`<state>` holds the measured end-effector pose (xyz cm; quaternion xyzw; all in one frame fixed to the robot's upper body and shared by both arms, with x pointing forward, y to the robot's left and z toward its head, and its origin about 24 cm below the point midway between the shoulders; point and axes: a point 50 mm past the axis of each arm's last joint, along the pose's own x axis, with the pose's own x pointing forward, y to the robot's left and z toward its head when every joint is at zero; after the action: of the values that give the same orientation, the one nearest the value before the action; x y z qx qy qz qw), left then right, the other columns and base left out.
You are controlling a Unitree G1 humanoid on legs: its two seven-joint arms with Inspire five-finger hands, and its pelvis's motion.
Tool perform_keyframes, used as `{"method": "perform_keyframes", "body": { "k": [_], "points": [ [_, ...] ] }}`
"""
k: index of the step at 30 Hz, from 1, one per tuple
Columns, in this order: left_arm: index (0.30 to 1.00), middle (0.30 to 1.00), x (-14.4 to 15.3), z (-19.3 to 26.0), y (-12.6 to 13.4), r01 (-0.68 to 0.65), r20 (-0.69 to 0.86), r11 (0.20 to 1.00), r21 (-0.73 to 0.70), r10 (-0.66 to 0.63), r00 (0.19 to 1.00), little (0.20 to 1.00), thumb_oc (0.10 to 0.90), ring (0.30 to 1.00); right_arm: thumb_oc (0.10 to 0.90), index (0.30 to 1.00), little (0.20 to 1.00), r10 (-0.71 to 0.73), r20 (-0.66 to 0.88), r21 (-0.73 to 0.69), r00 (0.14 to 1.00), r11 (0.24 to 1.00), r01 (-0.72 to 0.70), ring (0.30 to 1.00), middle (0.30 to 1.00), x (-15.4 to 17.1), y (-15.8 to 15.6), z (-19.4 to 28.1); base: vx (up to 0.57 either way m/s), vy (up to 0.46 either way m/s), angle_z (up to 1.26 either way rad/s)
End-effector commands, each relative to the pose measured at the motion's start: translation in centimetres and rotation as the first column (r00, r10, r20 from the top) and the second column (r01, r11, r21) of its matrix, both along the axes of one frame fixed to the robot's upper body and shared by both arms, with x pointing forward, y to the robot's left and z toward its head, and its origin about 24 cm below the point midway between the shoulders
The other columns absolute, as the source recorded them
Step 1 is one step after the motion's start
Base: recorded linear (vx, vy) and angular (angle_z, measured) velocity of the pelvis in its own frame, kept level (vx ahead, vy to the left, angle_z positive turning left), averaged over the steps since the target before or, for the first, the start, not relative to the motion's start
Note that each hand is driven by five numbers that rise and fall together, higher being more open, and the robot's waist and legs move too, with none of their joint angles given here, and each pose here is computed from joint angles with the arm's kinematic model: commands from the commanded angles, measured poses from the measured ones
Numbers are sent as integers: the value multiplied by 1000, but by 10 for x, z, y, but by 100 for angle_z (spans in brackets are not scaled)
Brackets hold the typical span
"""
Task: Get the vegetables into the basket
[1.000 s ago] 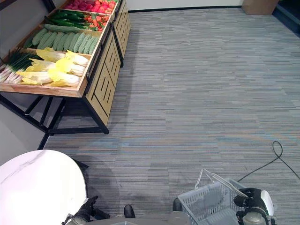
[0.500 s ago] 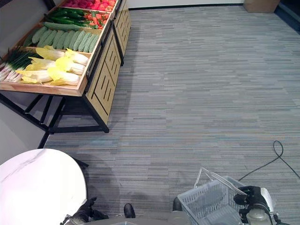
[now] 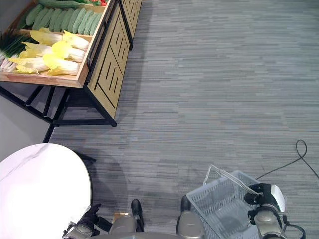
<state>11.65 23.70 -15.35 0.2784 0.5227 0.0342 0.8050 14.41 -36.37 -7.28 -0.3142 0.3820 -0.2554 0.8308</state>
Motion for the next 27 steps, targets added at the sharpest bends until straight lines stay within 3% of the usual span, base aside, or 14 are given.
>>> {"method": "perform_keyframes", "body": {
  "k": [1, 15, 27],
  "points": [
    [1000, 1000, -9, 0, 12, -42, -20, 998, 41, 43, 999, 1000, 900, 1000, 400, 300, 300, 93, 50, -146, 994, 986, -85, 300, 300, 17, -16, 29, 152, 25, -7],
    [1000, 1000, -32, -4, 15, -17, -92, 998, 61, 23, 996, 1000, 900, 1000, 400, 300, 300, 204, 46, -132, 978, 971, -197, 300, 300, 31, 7, 23, 186, 152, -22],
    [1000, 1000, -8, 9, 36, -13, -9, 992, 126, 14, 1000, 1000, 900, 1000, 400, 300, 300, 209, 125, -103, 970, 975, -197, 300, 300, 50, 25, 24, 66, 200, -19]
  ]
}}
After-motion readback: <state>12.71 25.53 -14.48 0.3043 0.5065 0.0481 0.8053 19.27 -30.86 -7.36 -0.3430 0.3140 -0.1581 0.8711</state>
